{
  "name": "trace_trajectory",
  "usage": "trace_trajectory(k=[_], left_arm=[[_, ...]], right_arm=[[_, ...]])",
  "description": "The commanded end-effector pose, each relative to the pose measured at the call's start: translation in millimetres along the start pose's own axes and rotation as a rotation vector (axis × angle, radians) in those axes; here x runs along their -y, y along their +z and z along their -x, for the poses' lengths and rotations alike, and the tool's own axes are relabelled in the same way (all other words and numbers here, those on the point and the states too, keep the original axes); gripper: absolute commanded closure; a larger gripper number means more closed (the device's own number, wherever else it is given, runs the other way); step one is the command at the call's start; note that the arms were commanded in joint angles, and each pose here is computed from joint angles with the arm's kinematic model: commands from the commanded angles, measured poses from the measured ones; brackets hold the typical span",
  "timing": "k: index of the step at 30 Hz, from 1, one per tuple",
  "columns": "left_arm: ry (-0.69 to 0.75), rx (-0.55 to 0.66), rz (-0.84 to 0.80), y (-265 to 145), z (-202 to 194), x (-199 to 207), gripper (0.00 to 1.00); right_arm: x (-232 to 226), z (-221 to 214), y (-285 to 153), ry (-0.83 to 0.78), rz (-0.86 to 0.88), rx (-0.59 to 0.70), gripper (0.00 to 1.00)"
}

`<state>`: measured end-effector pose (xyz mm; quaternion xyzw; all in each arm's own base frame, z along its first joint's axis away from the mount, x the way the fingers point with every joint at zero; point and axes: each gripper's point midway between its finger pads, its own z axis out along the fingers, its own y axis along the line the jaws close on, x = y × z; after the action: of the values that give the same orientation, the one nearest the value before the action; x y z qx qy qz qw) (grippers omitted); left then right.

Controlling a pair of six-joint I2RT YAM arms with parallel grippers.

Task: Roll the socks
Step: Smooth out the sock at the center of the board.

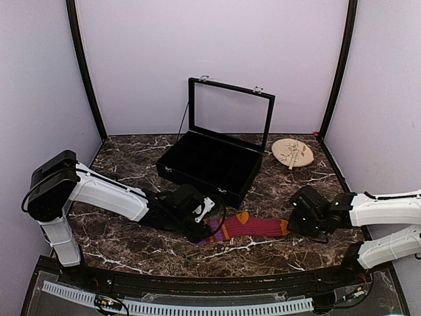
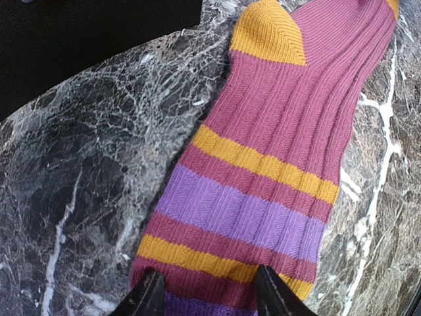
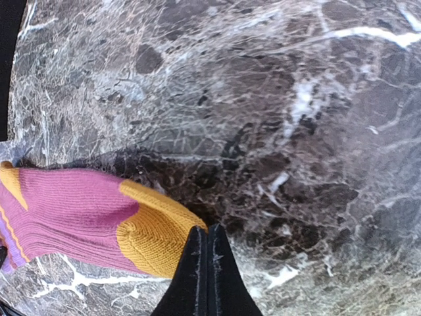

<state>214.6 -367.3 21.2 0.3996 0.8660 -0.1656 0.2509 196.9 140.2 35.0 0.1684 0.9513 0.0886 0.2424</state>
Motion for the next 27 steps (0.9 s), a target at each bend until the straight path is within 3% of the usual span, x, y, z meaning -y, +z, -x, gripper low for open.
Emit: trace_trajectory(k=[1,14,27], left_arm=[[-0.014,-0.124,0.039,-4,-39,-9,0.51],[-0.014,-0.103,-0.01,-9,-36,-2,0.51],[-0.016,0.092,-0.102,-52,8,15,0.42]], right_arm=[[6,4,-8,0.009,-0.022,0.03,1.0],[-25,9,-21,-0.076,-0.003,0.052,1.0],[-42,25,-31,-0.106,-0.001,0.099,1.0]])
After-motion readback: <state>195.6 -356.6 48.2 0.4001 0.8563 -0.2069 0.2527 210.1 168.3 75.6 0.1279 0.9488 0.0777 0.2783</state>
